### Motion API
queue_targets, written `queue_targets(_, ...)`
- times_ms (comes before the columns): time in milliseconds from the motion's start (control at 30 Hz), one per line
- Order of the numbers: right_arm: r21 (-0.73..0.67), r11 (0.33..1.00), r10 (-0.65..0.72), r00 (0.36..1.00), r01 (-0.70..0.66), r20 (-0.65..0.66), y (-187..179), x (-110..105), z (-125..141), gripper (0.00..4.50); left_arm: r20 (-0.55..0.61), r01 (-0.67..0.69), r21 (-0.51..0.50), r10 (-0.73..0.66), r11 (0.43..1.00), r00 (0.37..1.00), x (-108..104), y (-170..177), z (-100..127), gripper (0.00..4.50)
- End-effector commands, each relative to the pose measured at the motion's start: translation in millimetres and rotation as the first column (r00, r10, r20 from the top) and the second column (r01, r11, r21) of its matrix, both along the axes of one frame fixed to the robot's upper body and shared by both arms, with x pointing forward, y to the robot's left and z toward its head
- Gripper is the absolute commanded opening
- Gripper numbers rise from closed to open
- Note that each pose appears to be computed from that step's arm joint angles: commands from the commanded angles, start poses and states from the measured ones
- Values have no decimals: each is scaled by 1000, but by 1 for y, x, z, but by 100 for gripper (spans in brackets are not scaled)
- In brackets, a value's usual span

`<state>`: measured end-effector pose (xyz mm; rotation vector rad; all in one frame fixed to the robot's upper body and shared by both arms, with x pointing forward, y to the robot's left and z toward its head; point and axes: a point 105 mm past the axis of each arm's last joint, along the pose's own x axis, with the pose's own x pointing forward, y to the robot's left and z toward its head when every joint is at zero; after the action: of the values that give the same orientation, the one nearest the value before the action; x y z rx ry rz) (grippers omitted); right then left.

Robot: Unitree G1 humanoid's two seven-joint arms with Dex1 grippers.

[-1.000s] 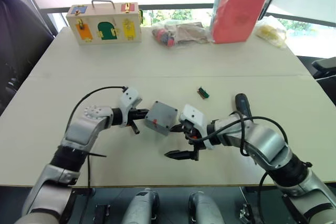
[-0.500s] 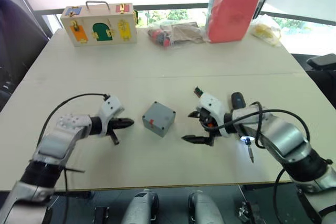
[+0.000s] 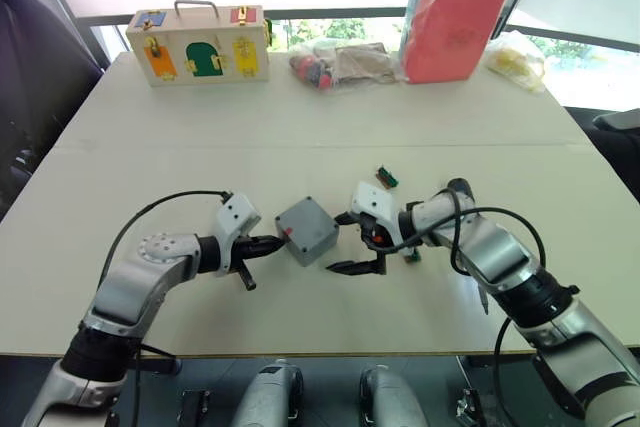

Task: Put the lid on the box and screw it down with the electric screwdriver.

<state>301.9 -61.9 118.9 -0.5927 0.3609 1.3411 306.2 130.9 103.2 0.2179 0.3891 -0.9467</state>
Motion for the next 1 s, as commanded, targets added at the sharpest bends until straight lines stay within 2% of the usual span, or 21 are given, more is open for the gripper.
queue_targets(33, 22, 999, 40, 999, -40, -3, 5, -15, 9, 446, 61, 15, -6, -15, 1000, 998, 8, -4, 10, 0)
queue_targets(400, 26, 995, -99, 995, 99, 13, -5, -14, 12, 446, 86, 29, -14, -28, 999, 996, 17, -6, 14, 0)
queue_targets(700, 122, 939, -326, 945, 322, 22, -48, -25, 49, 446, 131, -5, -23, 8, 1000, 991, 27, 4, 19, 0)
queue_targets(833, 152, 871, -475, 880, 467, 19, -78, -26, 53, 446, 149, 8, -18, -5, 1000, 989, 29, 4, 23, 0)
queue_targets(933, 146, 770, -628, 778, 621, 4, -110, -24, 35, 446, 174, 8, -31, -3, 1000, 985, 31, 14, 38, 0)
queue_targets(1000, 162, 727, -674, 738, 667, -16, -118, -25, 29, 446, 185, 13, -37, -6, 999, 983, 31, 18, 45, 0)
